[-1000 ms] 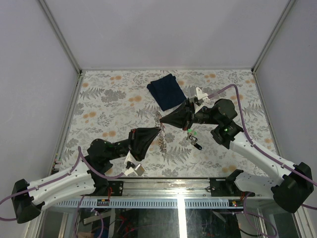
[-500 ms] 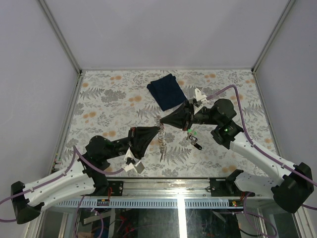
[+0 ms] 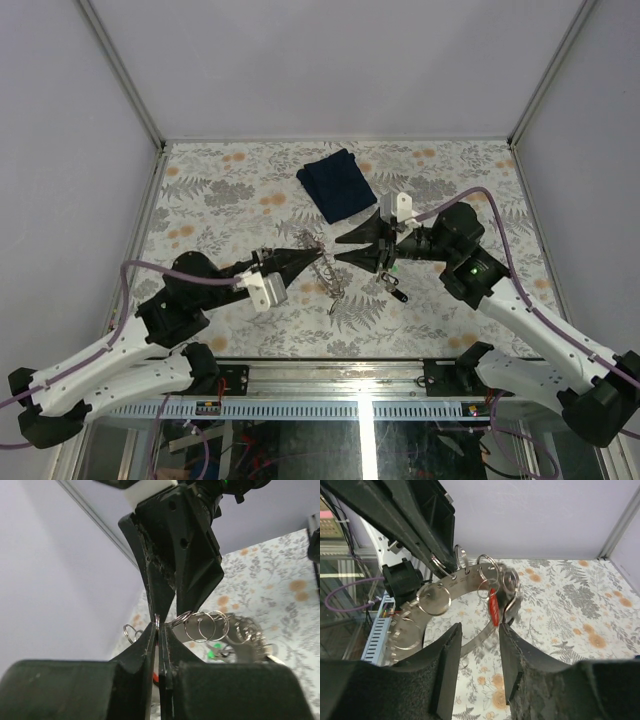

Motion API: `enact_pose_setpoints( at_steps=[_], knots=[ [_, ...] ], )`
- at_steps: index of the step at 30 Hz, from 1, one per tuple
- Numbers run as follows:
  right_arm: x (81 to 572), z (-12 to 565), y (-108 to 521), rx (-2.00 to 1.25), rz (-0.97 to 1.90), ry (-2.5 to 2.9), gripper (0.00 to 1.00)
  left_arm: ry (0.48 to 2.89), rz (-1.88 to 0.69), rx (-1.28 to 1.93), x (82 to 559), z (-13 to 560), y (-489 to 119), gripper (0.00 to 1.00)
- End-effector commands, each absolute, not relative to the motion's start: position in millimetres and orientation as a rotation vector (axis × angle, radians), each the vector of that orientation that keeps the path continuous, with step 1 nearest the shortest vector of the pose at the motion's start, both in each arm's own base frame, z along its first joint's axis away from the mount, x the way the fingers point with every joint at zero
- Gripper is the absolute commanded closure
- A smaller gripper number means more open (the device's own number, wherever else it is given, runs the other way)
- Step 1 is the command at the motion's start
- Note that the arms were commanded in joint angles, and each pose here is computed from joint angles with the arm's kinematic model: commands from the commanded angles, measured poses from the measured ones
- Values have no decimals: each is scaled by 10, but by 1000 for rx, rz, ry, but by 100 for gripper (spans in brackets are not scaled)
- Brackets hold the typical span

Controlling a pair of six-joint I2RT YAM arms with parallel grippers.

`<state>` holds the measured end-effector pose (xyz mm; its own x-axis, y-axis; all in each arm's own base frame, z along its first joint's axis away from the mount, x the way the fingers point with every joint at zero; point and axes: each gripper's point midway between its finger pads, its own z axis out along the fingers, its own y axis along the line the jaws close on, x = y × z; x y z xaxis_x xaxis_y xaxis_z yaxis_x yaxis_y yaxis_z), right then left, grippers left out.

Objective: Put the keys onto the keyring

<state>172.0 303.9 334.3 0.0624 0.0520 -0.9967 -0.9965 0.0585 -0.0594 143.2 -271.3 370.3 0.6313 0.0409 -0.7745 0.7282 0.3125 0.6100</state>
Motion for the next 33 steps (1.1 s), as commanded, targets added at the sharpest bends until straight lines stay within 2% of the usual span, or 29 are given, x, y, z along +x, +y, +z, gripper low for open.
enact_pose_setpoints(
  at_steps=[1, 6, 10, 12, 18, 20, 22, 23, 26, 27, 30, 33],
  knots=[
    [1738, 3624, 2880, -1166, 988, 1082, 56, 999, -674, 1100, 1429, 3767, -2720, 100],
    [1735, 3633, 2766, -1182, 896, 1084, 55, 1165, -825, 1029, 1403, 3749, -2786, 100],
    [1694, 3654, 2729, -1197, 877, 1065, 67, 1272, -974, 1024, 1362, 3705, -2875, 100],
    [1658, 3684, 2726, -1205, 886, 1051, 68, 1337, -1077, 1009, 1375, 3678, -2884, 100],
    [1615, 3704, 2722, -1206, 906, 1047, 68, 1607, -1175, 720, 2019, 3425, -2553, 100],
    [1602, 3700, 2728, -1201, 921, 1050, 67, 1603, -1235, 743, 2028, 3407, -2535, 100],
    [1593, 3703, 2725, -1198, 927, 1053, 65, 1509, -1293, 895, 1823, 3535, -2595, 100],
    [1590, 3708, 2719, -1196, 926, 1052, 63, 1511, -1262, 893, 1835, 3547, -2591, 100],
    [1602, 3709, 2716, -1188, 917, 1041, 60, 1722, -910, 729, 2326, 3210, -2298, 100],
    [1610, 3708, 2720, -1184, 916, 1041, 60, 1748, -870, 748, 2365, 3128, -2256, 100],
    [1617, 3684, 2759, -1188, 942, 1046, 60, 1612, -1053, 933, 2030, 3280, -2492, 100],
    [1601, 3674, 2818, -1203, 985, 1037, 60, 1498, -990, 1044, 1844, 3257, -2652, 100]
  ],
)
